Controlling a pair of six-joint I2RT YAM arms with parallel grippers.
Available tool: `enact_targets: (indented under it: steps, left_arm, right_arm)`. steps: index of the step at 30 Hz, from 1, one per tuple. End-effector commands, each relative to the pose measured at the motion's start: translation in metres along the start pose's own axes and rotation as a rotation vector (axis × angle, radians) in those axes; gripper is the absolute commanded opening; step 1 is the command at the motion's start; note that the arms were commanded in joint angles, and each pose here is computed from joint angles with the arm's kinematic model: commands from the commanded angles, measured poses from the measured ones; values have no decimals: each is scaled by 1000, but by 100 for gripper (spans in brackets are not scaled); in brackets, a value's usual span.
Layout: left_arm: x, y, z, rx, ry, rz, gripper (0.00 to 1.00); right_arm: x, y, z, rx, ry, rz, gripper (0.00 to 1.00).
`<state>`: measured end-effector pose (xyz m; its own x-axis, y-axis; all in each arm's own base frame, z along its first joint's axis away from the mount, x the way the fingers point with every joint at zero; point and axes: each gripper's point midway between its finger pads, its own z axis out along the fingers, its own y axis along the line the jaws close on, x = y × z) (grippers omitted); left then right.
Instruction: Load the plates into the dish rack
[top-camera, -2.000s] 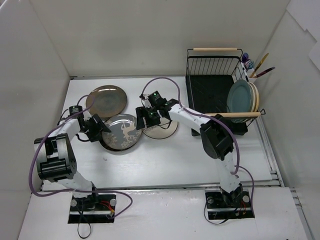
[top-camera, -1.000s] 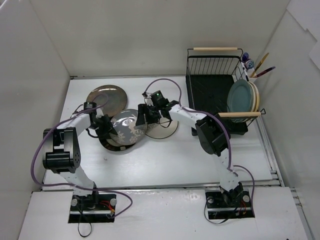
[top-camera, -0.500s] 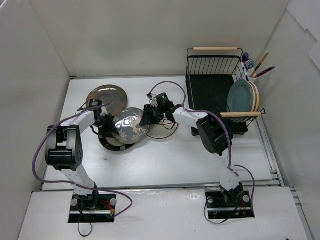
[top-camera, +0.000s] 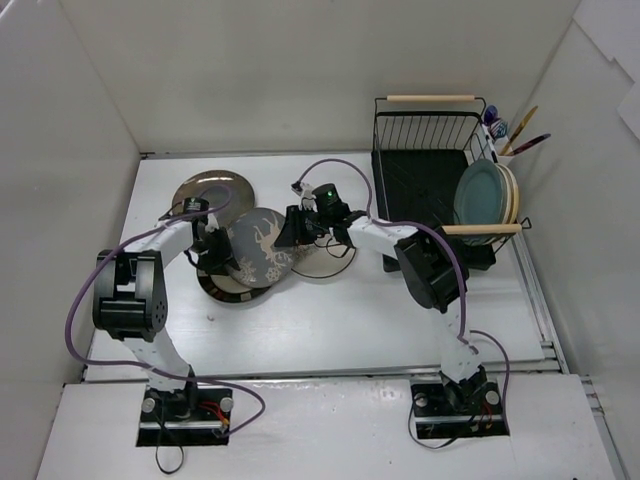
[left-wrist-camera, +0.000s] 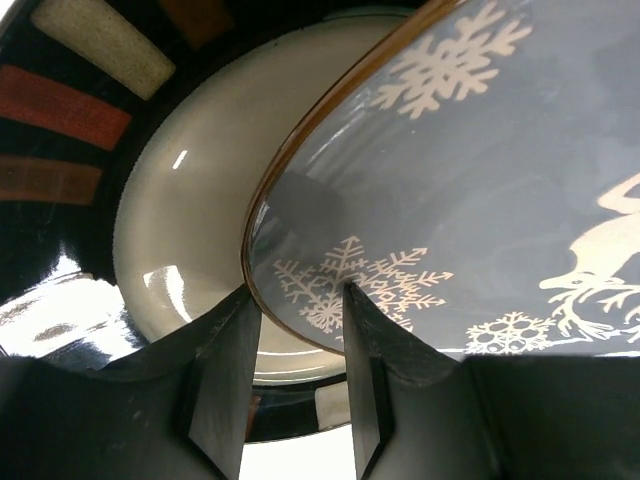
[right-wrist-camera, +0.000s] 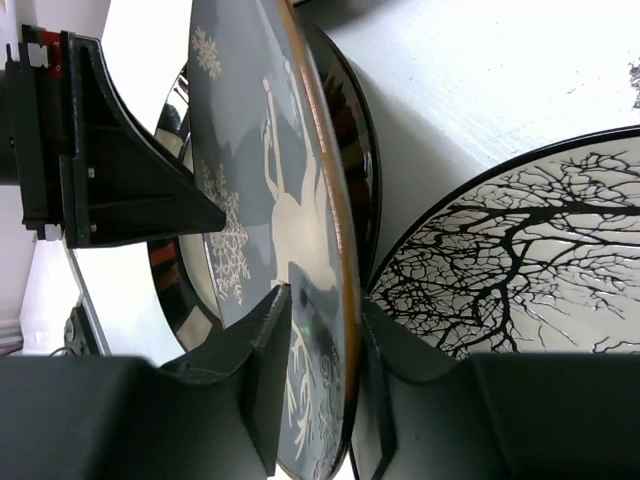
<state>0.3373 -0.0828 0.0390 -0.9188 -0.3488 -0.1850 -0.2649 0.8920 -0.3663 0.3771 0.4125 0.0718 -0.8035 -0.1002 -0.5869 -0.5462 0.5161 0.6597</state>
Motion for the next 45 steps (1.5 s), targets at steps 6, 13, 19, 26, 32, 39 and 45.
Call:
enact_targets:
  steps: [6,13,19,26,32,39,45]
  left_arm:
    - [-8,-58,2,171,-34,110,31]
    - [-13,-59,-16,158,-88,114,36]
    - [-31,-54,-53,150,-194,97,51]
    - [-47,-46,-102,121,-320,98,64]
    - [-57,-20,-135,61,-454,67,78]
    - [-54,-3,-152,55,-525,42,99]
    - [-50,0,-149,52,-526,47,99]
  right_arm:
    - [-15,126,-19,-347,-8,-212,0]
    - [-28,132,-42,-261,-24,-303,0]
    - [-56,142,-70,-172,-99,-364,0]
    - [-95,158,-103,-83,-200,-444,0]
    - [-122,162,-132,19,-286,-496,0]
    - [-165,164,-176,192,-446,-591,0]
    - [-212,165,-230,390,-607,-692,0]
